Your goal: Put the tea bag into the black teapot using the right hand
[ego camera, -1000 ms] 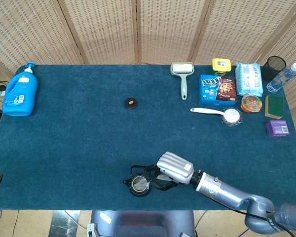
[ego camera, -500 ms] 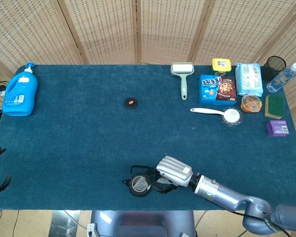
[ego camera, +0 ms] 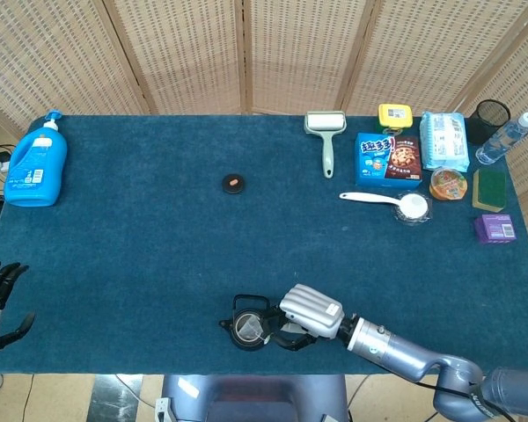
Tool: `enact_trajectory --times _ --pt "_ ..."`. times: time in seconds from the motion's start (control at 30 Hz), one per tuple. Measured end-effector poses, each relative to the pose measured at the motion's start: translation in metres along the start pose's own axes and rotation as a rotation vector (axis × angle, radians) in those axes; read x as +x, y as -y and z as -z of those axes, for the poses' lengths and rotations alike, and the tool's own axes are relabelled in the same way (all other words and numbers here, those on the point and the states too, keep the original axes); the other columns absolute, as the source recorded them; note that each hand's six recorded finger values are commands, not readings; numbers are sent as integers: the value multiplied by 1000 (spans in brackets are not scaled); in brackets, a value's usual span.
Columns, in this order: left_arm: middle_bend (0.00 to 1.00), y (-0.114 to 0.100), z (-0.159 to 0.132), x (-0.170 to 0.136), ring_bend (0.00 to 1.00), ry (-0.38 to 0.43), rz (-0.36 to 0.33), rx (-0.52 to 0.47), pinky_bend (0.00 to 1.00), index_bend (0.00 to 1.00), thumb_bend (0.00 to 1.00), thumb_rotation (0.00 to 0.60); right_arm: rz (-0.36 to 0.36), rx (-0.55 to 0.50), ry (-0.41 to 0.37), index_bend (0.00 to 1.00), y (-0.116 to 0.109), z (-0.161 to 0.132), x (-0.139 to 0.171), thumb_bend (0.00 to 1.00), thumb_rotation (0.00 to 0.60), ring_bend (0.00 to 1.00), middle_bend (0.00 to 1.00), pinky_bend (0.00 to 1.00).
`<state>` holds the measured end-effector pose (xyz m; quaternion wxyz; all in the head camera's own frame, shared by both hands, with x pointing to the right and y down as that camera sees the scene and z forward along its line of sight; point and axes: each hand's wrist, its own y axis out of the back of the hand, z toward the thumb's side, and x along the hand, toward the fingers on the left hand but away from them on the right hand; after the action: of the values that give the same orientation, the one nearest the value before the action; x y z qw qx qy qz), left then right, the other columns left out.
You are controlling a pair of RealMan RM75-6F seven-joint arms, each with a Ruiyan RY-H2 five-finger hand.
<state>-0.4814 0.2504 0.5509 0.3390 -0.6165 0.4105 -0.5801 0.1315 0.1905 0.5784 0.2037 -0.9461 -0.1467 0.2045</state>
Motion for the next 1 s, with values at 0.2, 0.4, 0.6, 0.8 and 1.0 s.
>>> enact_trajectory --times 0.2,0.4,0.6,0.8,1.0 --pt "127 0 -1 1 54 4 0 -2 107 128 364 600 -19 42 25 400 6 6 0 410 600 1000 997 1000" --pt "127 0 -2 2 54 7 -1 1 107 128 365 600 -32 92 50 314 4 10 5 428 600 1000 998 1000" --pt "127 -3 -3 4 54 9 -11 9 108 129 365 600 -93 124 54 250 8 10 6 547 600 1000 1000 1000" --pt "127 -9 -2 6 55 5 -21 22 107 128 365 600 -183 171 60 213 12 9 3 661 600 1000 1000 1000" --pt "127 -14 -7 8 54 23 -30 35 107 128 365 600 -264 242 74 189 15 10 -1 705 600 1000 1000 1000"
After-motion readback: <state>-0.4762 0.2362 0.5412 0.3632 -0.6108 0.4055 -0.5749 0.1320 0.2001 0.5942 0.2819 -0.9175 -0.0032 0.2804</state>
